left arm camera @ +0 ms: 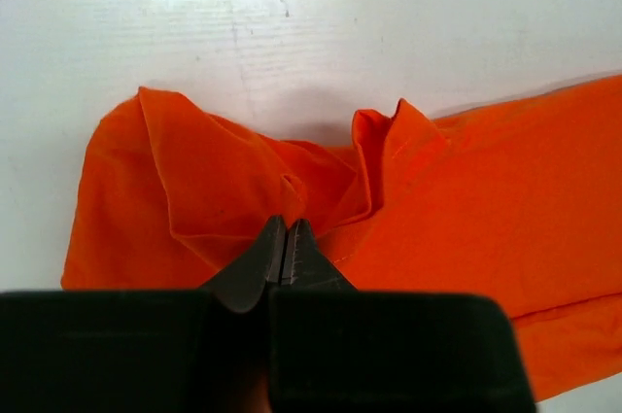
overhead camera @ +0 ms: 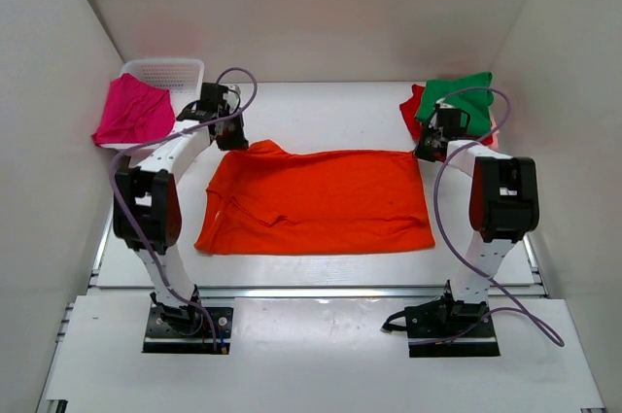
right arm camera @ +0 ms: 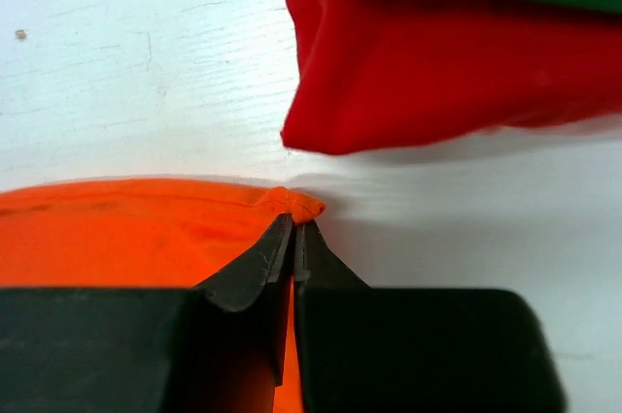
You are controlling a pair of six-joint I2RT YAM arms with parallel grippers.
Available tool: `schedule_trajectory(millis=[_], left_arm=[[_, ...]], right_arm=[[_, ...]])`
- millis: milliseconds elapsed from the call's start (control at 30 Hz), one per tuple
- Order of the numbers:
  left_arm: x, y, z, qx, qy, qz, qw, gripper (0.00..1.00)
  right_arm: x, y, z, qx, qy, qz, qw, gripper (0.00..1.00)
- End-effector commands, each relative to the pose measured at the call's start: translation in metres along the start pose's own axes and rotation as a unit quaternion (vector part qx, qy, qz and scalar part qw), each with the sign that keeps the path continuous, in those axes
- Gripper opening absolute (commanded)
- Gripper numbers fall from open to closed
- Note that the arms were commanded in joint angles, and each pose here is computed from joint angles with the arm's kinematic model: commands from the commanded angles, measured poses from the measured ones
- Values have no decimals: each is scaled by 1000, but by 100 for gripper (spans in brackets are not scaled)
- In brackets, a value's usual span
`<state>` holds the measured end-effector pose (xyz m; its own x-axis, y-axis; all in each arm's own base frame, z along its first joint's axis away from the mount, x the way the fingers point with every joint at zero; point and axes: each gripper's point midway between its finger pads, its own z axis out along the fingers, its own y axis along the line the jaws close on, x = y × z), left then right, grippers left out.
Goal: Fold and stack the t-shirts
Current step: Fold the other side of the tshirt into a rectangle
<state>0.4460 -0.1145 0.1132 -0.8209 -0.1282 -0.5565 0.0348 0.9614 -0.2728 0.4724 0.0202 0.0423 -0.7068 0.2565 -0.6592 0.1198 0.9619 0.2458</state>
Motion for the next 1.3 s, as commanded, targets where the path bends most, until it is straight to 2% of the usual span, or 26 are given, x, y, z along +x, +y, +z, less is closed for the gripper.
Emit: schedule_trajectory(millis=[0, 67, 333, 733, 967, 1267], left_arm=[[15, -7, -22, 10, -10, 13, 1000, 0], [29, -1, -29, -1, -3, 11, 1000, 0], [77, 17, -54, -17, 6, 6, 1000, 0], [97, 15, -104, -15, -10, 13, 1000, 0], [136, 23, -107, -22, 21, 14, 999, 0], [166, 35, -104, -32, 27, -7, 999, 0]], right_arm=[[-28, 9, -25, -30, -56, -22, 998, 0], [-16, 8, -31, -34, -47, -23, 998, 0], [-12, 8, -61, -55, -73, -19, 996, 0], [21, -4, -85, -53, -59, -19, 997, 0], [43, 2, -96, -66, -53, -22, 996, 0], [65, 3, -116, -73, -56, -13, 996, 0]])
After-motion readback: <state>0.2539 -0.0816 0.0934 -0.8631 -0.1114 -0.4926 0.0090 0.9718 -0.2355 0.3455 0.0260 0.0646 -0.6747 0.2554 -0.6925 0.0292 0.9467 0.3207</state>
